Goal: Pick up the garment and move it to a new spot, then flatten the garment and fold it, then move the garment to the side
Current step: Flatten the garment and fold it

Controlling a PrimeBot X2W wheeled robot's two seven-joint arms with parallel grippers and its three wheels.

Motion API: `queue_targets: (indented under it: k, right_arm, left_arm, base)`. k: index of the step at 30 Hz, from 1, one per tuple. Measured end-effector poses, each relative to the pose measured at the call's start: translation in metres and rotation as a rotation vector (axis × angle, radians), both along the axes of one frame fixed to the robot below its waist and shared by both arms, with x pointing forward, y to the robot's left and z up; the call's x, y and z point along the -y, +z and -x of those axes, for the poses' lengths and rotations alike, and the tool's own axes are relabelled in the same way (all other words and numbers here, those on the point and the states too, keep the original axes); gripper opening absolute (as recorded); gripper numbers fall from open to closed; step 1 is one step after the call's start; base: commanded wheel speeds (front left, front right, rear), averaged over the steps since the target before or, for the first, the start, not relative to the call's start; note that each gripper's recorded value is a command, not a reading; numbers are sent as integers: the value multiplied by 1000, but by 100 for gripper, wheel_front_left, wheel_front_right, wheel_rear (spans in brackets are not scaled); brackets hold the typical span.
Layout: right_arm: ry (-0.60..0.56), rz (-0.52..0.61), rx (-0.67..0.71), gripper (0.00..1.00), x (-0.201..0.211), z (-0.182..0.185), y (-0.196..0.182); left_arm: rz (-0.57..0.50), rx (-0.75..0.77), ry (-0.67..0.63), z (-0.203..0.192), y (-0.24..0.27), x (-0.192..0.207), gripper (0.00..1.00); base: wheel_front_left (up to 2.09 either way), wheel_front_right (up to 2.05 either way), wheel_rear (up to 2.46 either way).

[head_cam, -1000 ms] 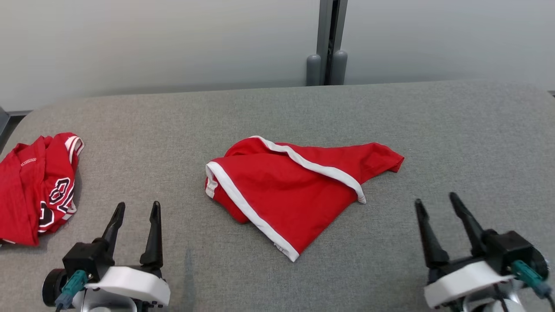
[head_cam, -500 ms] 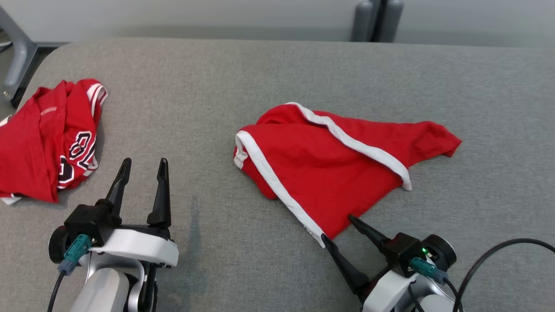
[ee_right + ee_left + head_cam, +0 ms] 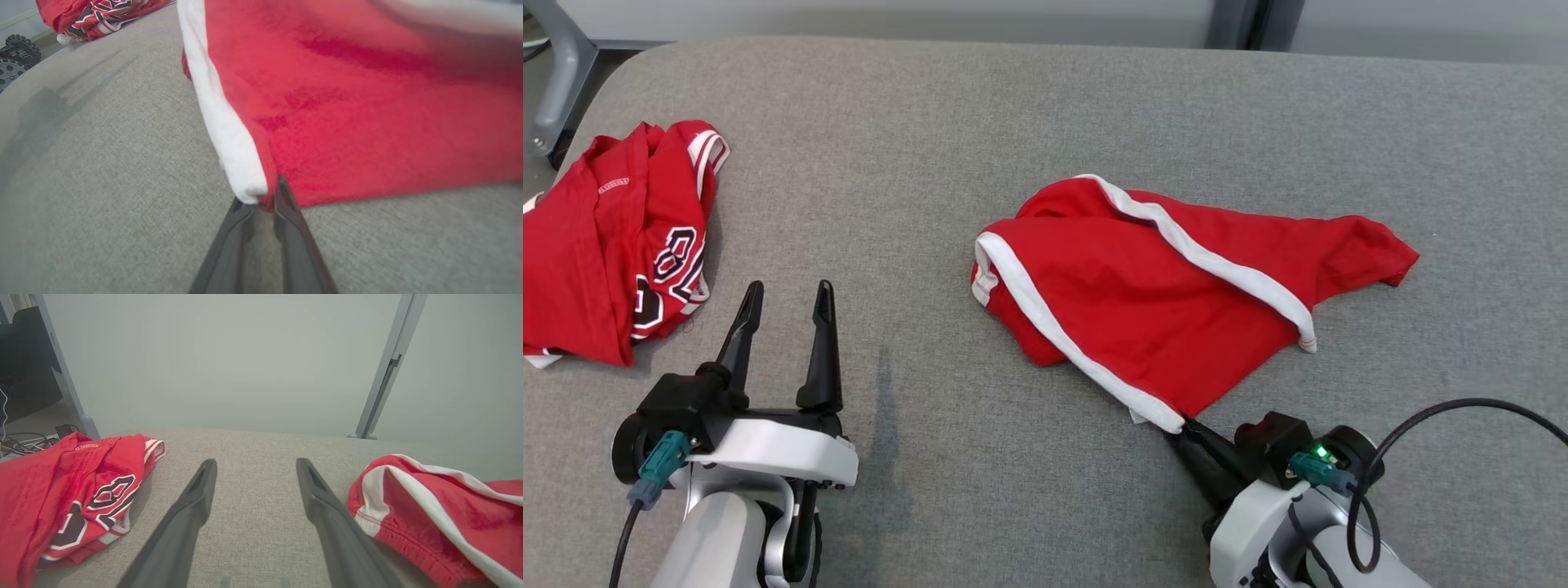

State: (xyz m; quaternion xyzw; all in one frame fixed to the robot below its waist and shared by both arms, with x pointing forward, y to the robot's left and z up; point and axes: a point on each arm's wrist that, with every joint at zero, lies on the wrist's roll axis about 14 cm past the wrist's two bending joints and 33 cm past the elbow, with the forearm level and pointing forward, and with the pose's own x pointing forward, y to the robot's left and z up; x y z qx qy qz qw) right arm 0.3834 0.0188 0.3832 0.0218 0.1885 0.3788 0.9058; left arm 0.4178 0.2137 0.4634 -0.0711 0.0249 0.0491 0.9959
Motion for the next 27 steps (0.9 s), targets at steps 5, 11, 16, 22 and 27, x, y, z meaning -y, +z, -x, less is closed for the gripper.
queue_targets:
  k: [5,11,16,22,27]
  right_arm:
    - [-39,-28,54,0,8,-8,18]
    - [-80,-86,168,0,17,-18,60]
    - [-135,-115,257,0,36,-23,96]
    - [-216,-132,327,0,61,-21,127]
    - [-301,-120,359,0,88,-18,141]
  left_arm:
    - [1,18,-5,0,6,2,100]
    - [1,33,-28,-1,11,9,100]
    - [6,36,-61,-2,11,21,100]
    - [-1,35,-108,-2,11,35,100]
    - [2,50,-141,-3,17,47,100]
  base:
    - [0,0,0]
    - [0,0,0]
    - [0,0,0]
    - [0,0,0]
    - [0,0,0]
